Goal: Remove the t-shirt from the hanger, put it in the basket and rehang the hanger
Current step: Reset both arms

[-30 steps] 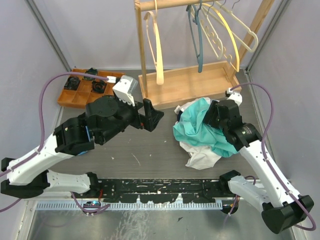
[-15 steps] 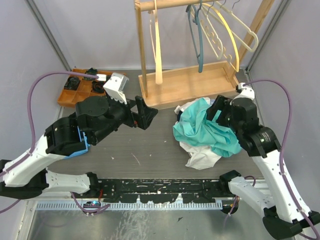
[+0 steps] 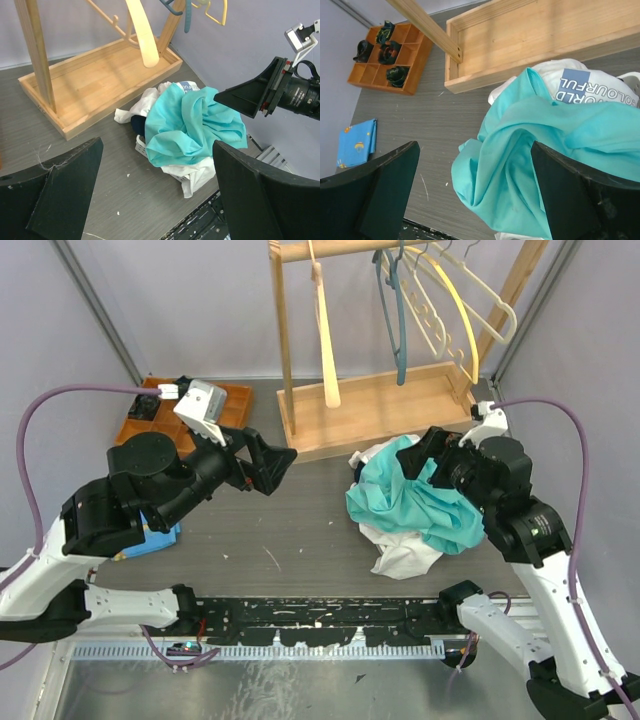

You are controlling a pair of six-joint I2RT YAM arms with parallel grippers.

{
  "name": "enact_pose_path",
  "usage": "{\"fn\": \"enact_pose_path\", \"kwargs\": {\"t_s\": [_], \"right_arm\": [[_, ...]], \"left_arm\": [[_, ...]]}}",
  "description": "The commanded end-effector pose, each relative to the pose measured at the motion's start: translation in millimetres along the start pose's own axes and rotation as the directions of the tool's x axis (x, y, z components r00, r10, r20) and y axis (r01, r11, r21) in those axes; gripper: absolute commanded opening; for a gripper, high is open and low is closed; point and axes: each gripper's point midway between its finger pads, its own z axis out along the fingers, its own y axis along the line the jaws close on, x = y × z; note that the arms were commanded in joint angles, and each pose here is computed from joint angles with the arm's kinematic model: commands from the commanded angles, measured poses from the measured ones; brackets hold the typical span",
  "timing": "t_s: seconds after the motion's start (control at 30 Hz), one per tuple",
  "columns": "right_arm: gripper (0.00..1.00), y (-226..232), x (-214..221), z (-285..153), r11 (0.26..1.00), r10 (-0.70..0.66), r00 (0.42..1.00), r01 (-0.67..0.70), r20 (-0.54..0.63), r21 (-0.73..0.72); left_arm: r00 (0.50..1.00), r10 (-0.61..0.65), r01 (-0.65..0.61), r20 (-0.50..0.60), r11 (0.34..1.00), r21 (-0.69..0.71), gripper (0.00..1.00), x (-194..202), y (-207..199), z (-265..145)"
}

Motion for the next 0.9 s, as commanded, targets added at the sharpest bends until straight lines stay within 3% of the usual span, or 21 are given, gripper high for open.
{"fn": "enact_pose_path", "kwargs": {"t_s": [0.0, 0.23, 0.43, 0.6, 0.87], "right_arm": [[1.0, 26.6, -44.8, -12.9, 0.994, -0.033, 0.989, 0.048, 0.142, -0.1], [1.0, 27.6, -58.3, -19.2, 0.995, -0.022, 0.981, 0.04, 0.191, -0.09], [1.0, -26.0, -78.6, -39.1, 0.964, 0.164, 0.903, -0.232, 0.396, 0.13], [1.0, -76.8, -77.0, -57.9, 0.871, 0.1, 0.888, -0.296, 0.449, 0.392], [1.0, -118.1, -79.3, -112.6, 0.759, 0.024, 0.818, -0.39, 0.575, 0.522]], "left_arm": [[1.0, 0.006, -0.007, 0.025, 1.0, 0.017, 0.98, -9.8, -4.2, -0.7], [0.999, 0.005, -0.006, 0.032, 1.0, 0.026, 0.98, -10.7, -7.5, 2.3], [0.999, 0.023, -0.023, 0.023, 1.0, 0.013, 0.98, -8.1, -4.2, 1.9], [0.999, 0.023, -0.023, 0.022, 1.0, 0.008, 0.98, -8.5, -3.0, 1.1], [0.999, 0.025, -0.025, 0.024, 1.0, 0.004, 0.98, -10.2, -6.8, 7.3]]}}
